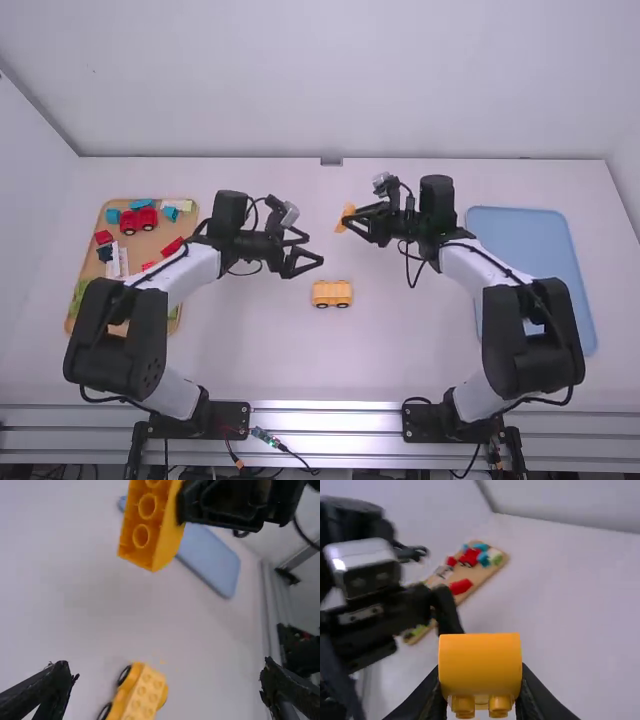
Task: Assemble lego blocks to make yellow taxi
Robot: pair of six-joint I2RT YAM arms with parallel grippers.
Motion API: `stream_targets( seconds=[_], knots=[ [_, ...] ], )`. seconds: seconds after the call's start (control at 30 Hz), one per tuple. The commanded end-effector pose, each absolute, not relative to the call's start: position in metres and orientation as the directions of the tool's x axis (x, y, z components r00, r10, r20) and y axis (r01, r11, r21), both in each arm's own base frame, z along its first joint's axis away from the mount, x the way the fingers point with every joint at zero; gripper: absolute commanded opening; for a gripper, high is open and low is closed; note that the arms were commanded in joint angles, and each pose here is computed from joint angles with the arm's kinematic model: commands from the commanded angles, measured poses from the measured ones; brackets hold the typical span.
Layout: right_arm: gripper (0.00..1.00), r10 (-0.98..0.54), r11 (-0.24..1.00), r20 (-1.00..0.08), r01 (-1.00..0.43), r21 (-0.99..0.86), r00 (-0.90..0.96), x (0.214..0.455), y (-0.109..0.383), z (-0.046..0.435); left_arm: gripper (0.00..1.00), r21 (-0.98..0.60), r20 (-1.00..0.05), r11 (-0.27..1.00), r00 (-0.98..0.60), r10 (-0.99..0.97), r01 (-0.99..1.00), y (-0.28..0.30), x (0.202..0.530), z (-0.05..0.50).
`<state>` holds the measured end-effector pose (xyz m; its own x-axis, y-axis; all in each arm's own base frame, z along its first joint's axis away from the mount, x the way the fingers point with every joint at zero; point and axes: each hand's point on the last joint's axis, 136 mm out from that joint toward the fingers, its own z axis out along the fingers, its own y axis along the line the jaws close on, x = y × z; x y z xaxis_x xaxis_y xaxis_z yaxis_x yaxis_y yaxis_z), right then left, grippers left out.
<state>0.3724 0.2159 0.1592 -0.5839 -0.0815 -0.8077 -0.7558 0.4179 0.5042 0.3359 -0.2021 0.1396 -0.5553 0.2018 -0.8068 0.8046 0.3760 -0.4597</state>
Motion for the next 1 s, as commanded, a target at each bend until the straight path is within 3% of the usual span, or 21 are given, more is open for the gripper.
stream_targets(
  seconds=[0.0,0.23,0.37,0.6,0.97],
  knots=[
    [0.00,-0.141,0.602,-0.866,-0.736,0.309,-0.479,0.393,0.195,0.173,0.99,-0.262,-0.858,0.436,-0.415,0.303,0.861,-0.193,0.355,0.147],
    [0.00,-0.399,0.709,-0.731,-0.692,0.138,-0.554,0.380,0.169,0.156,0.99,-0.153,-0.828,0.492,-0.383,0.410,0.857,-0.181,0.368,0.148],
    [0.00,-0.595,0.718,-0.533,-0.696,-0.015,-0.602,0.359,0.147,0.142,0.99,-0.094,-0.821,0.542,-0.373,0.433,0.835,-0.173,0.382,0.153],
    [0.00,-0.830,0.550,-0.196,-0.825,-0.131,-0.522,0.316,0.128,0.111,0.99,-0.025,-0.813,0.591,-0.360,0.457,0.806,-0.164,0.398,0.162],
    [0.00,-0.914,0.395,0.106,-0.919,0.013,-0.391,0.285,0.118,0.039,0.99,0.056,-0.803,0.552,-0.291,0.520,0.832,-0.162,0.398,0.160]
  ],
)
